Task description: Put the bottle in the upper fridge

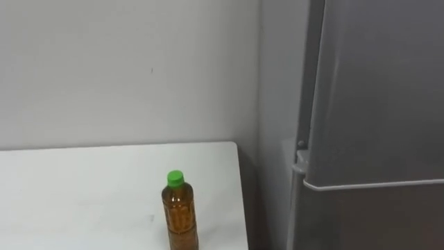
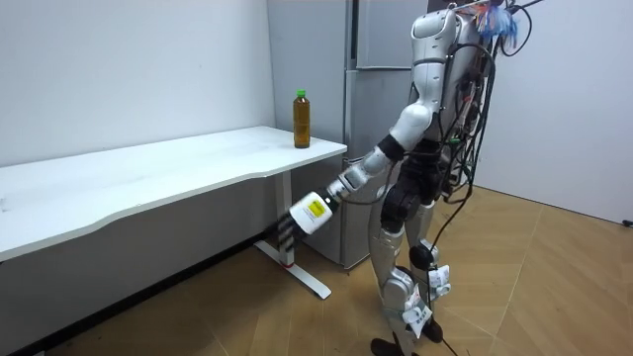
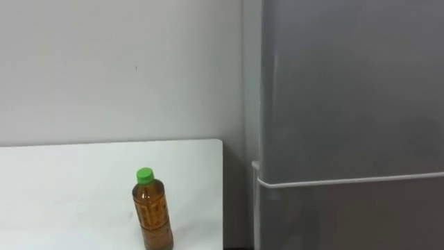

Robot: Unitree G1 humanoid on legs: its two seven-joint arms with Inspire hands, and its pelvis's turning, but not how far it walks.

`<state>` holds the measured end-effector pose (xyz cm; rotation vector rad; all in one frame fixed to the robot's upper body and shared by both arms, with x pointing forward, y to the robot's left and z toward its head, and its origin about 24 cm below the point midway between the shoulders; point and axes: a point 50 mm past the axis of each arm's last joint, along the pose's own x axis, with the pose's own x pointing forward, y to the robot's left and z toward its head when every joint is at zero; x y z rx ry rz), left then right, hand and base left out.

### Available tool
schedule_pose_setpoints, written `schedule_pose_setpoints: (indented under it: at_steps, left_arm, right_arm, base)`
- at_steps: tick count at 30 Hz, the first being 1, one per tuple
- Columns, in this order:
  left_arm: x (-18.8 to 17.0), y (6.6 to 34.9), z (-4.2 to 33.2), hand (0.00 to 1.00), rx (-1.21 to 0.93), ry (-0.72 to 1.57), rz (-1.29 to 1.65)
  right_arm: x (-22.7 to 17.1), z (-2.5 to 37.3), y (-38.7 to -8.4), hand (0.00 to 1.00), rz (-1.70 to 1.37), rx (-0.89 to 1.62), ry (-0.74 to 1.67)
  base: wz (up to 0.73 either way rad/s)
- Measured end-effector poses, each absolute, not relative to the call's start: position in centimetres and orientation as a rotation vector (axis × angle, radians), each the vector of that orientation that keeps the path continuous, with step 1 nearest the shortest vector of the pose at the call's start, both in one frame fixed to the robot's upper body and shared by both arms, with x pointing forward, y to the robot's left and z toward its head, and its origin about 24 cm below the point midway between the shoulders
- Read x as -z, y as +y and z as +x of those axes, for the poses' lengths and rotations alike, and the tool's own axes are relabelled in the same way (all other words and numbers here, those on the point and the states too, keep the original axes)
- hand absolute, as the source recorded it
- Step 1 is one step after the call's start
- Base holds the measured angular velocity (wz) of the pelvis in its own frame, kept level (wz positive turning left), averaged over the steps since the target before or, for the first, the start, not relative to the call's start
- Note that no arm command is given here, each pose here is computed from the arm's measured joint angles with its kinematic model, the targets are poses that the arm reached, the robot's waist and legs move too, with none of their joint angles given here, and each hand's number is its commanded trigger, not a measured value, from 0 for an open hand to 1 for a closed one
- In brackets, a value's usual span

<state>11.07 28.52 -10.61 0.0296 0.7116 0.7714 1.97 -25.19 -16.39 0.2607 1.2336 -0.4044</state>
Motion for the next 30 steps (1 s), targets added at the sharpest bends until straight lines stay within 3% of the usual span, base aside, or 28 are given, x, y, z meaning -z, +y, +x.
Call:
schedule_pose_setpoints:
  at_steps: [11,30]
  left_arm:
    - [2.9,29.1,16.6,0.0,-0.81,0.263,0.037]
    - [-7.6,27.6,19.4,0.0,-0.678,-0.215,0.024]
  right_arm:
    - [16.3,1.3,-25.2,0.0,0.249,0.406,1.225]
    - [16.4,1.1,-25.0,0.0,0.245,0.416,1.225]
  base:
    - [0.0]
    - [0.0]
